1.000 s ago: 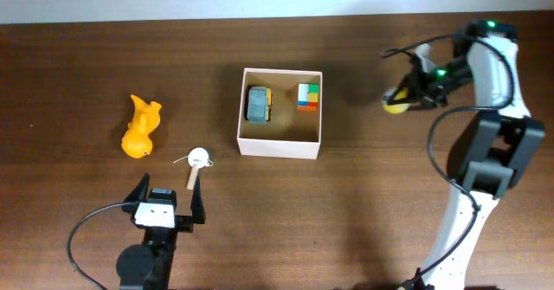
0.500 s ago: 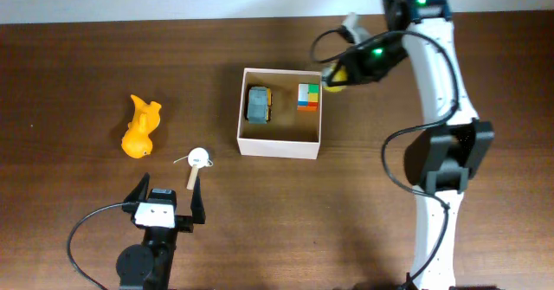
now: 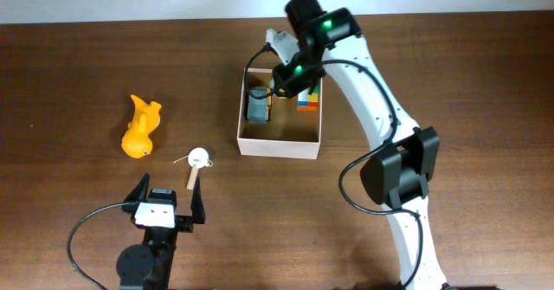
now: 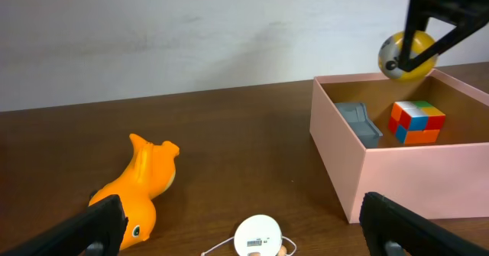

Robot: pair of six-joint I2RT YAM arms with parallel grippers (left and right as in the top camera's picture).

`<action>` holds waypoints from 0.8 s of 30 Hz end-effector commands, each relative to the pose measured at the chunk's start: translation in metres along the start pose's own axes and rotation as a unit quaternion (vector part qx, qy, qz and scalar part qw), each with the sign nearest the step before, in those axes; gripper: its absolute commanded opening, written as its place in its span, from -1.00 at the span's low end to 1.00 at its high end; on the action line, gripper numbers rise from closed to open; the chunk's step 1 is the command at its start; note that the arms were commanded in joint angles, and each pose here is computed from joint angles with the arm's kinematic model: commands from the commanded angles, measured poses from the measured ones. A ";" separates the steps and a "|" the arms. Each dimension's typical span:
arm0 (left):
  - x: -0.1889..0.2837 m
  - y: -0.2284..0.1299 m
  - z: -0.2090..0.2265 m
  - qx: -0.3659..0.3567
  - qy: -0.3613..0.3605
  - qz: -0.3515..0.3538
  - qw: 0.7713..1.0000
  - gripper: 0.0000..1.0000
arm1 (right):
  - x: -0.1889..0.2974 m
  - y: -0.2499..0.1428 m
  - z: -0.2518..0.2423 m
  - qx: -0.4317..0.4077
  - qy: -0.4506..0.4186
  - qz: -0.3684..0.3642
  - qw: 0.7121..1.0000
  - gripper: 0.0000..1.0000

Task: Pack container
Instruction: 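Carry the yellow ball with the right gripper over the box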

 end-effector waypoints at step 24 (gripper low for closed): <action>0.000 -0.002 -0.001 -0.008 -0.003 -0.001 1.000 0.99 | -0.067 -0.014 -0.016 -0.066 -0.098 0.008 0.993 -0.34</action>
Point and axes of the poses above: each gripper's point midway between its finger pads, its own x axis back along the fingers, its own z axis along the line the jaws close on, y = z × x, the point moved 10 cm from there along x, back along the fingers, and after that the axes turned 10 degrees about -x, right-handed, at the moved point
